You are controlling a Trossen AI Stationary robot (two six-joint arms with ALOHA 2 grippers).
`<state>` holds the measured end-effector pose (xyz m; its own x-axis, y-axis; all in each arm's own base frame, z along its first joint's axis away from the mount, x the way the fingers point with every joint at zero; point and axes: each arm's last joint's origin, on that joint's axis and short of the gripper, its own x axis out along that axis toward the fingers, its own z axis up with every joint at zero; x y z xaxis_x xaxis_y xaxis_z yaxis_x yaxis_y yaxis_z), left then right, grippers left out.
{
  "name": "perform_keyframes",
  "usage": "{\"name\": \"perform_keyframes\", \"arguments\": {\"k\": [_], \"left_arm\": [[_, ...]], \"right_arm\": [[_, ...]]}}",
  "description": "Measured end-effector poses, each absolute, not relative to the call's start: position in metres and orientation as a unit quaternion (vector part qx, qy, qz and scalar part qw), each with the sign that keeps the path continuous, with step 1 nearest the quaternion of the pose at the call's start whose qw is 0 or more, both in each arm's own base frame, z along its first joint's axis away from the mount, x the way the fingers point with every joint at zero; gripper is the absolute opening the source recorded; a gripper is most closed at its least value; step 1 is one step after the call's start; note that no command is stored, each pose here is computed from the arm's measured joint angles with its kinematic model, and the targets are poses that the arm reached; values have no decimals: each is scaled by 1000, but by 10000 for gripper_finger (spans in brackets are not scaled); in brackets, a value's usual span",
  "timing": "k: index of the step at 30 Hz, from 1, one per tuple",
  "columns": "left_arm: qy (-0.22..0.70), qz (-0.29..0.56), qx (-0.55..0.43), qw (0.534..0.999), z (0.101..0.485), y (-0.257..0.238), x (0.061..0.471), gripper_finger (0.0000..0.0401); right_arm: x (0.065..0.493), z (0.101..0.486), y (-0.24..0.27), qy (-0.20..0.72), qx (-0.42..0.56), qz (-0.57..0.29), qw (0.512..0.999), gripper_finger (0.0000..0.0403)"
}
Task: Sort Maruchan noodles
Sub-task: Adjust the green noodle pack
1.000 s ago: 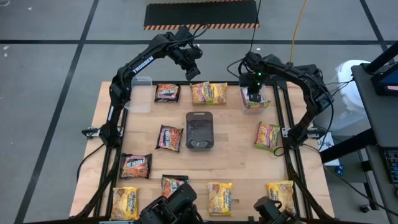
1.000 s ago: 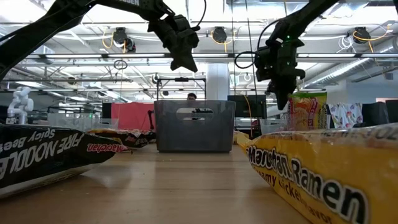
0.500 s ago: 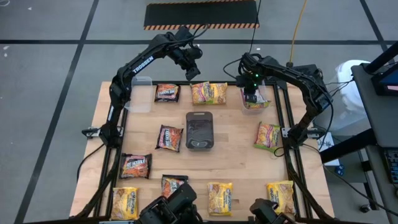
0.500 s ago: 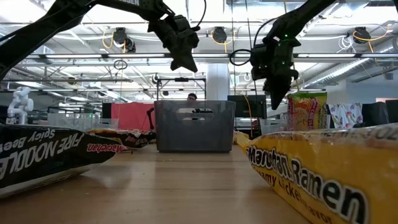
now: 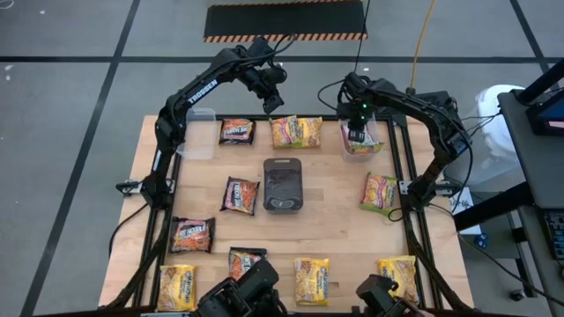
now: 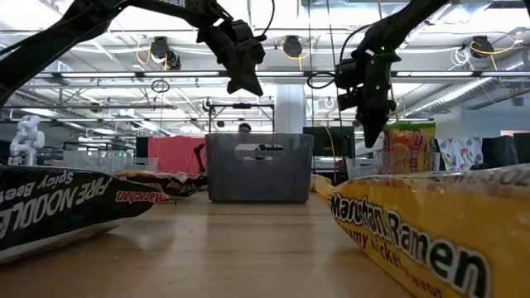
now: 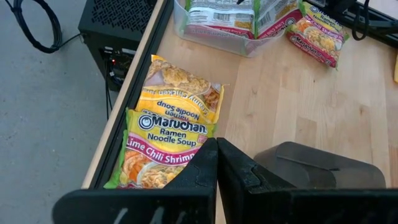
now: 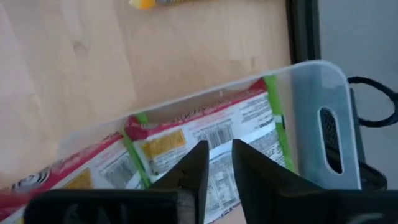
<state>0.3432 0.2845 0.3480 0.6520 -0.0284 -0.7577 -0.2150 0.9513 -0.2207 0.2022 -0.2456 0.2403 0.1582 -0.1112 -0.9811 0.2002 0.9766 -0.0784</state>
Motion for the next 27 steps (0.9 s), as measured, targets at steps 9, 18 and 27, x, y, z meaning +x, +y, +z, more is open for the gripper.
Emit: {"name": "perform_keyframes", "arguments": {"k": [9,18,27], "left_arm": [[414,52,-147,897,348,285,343,6],[414,52,-147,897,348,285,343,6],[411,52,-142,899,348,285,344,6]], "right_arm": [[192,209,-235,666,53,-76,740,95],[186,206,-241,655,101,-129,738,94],[185,209,-243,664,78,-139,731,94]]}}
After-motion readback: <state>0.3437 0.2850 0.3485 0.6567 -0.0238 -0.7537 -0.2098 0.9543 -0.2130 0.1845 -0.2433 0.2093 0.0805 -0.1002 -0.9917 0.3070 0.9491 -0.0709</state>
